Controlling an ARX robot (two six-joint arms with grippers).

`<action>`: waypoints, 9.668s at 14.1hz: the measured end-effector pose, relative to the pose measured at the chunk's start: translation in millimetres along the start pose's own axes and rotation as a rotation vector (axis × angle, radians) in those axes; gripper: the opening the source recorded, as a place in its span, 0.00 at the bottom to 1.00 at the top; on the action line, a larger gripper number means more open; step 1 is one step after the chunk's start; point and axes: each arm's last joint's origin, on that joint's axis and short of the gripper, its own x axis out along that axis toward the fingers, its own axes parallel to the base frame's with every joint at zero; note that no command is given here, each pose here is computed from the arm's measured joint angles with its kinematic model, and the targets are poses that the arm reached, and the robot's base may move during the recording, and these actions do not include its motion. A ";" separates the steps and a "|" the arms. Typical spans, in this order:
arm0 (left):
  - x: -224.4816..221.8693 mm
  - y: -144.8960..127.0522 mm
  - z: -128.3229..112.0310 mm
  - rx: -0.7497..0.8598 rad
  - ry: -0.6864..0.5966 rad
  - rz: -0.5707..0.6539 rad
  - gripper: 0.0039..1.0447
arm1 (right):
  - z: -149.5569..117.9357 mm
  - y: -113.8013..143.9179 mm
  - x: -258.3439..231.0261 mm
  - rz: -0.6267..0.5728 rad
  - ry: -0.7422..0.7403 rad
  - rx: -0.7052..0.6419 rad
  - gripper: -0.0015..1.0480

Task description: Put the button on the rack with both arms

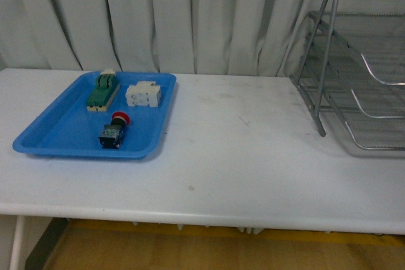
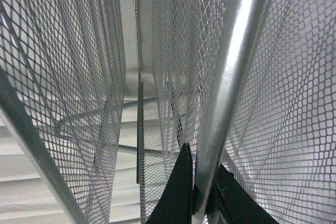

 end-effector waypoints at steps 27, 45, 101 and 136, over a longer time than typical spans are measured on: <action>0.0 0.0 0.0 0.000 0.000 0.000 0.94 | -19.0 -11.1 -119.4 -0.207 -0.025 0.282 0.89; 0.0 0.0 0.0 0.000 0.000 0.000 0.94 | -161.2 123.5 -224.2 -0.058 -0.127 -1.371 0.18; 359.3 -59.3 -58.0 0.073 0.868 -0.026 0.94 | -186.4 129.4 -283.5 -0.037 -0.150 -1.486 0.94; 175.2 -59.9 21.6 0.179 0.579 -0.161 0.35 | -186.4 129.4 -283.5 -0.037 -0.150 -1.486 0.94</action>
